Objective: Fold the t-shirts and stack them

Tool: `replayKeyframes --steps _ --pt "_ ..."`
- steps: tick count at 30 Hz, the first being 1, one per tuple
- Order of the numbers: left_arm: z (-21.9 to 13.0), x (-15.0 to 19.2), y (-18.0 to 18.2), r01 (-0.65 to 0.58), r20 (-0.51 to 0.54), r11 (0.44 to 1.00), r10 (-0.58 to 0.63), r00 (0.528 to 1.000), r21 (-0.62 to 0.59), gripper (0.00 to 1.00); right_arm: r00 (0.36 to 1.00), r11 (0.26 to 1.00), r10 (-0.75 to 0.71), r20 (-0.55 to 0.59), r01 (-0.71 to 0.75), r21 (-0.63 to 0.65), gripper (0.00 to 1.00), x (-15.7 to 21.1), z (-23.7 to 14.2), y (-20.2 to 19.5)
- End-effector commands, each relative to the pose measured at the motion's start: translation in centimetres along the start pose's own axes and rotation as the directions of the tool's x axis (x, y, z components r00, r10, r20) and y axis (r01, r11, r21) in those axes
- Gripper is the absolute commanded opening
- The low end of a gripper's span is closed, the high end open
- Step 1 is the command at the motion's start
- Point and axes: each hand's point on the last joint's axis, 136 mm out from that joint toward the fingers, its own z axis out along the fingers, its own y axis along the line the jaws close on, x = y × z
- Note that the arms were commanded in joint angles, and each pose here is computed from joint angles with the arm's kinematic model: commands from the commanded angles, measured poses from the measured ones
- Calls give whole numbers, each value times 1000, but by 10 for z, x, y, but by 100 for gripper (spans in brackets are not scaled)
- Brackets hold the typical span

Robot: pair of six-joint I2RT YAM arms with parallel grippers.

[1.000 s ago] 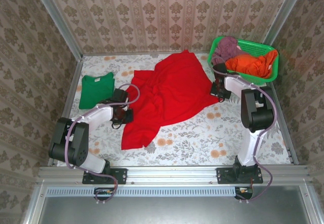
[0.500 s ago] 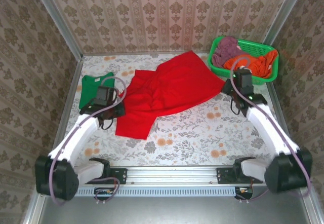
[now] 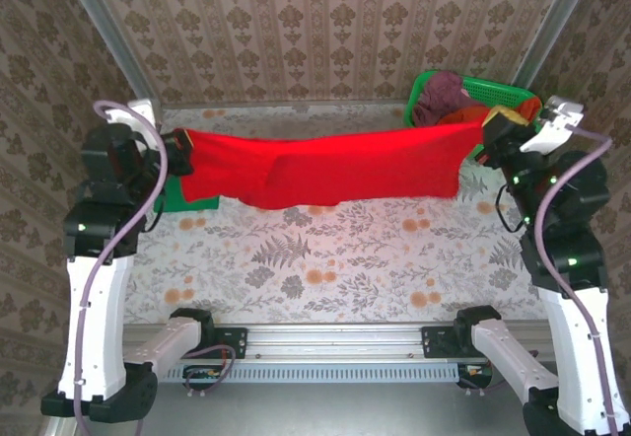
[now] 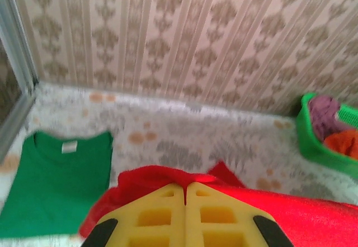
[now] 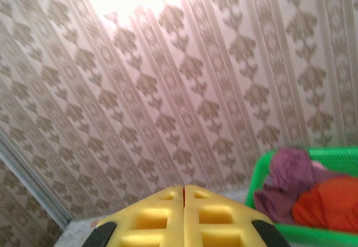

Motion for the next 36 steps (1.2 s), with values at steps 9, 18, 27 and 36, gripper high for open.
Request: replayKeyframes --steps 9,18,27,36 --pt "53 -86 -2 -119 88 993 120 989 -16 0 982 989 -150 -115 151 -1 0 -3 79 8" --pt "142 -134 18 -59 121 998 56 991 20 0 980 995 -98 -172 100 3 0 36 195 -10" --pt "97 -242 10 -71 440 992 19 898 101 0 999 991 -27 26 30 -131 0 -60 228 35" --pt "2 -265 -5 -117 570 988 36 821 106 0 993 989 -32 111 48 -142 0 -119 182 48"
